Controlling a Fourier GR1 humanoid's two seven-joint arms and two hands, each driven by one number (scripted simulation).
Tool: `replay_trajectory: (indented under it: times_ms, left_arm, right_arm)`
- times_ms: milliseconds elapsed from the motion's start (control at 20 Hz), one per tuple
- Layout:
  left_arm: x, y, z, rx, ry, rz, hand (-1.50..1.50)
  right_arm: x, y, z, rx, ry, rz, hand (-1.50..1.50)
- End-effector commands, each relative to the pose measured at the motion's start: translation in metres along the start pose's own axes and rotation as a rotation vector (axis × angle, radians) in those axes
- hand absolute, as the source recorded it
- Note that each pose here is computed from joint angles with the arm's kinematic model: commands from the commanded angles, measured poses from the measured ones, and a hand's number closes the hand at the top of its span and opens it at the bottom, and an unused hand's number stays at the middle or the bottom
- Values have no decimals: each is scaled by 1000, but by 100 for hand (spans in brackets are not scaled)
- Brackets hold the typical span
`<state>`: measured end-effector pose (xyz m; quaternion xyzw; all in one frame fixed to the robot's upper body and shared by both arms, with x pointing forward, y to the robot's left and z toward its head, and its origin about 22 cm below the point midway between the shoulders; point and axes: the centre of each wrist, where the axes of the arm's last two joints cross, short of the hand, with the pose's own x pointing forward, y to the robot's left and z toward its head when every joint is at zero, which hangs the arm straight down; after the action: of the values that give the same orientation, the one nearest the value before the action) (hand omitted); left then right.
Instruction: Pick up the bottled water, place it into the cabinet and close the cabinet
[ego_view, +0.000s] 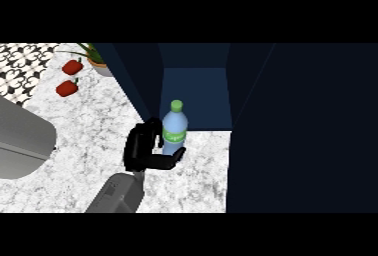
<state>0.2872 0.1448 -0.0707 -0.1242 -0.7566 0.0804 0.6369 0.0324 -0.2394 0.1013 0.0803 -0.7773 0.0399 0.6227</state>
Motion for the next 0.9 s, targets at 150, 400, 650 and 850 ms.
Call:
replay_trajectory:
  times_ms: [150, 400, 650, 850]
  left_arm:
    - [32, -54, -34, -32, -20, -84, 150]
    - [48, -84, -67, -8, -9, -157, 150]
    - [58, -97, -103, 42, 18, -249, 150]
    - [61, -89, -125, 82, 26, -259, 150]
  right_arm:
    - [29, -5, -3, -2, -31, -20, -150]
    - [-2, -22, -2, -20, -43, 2, -150]
    - [10, -21, -3, 9, -67, -17, -150]
    - [9, -21, 2, -20, -75, -1, -150]
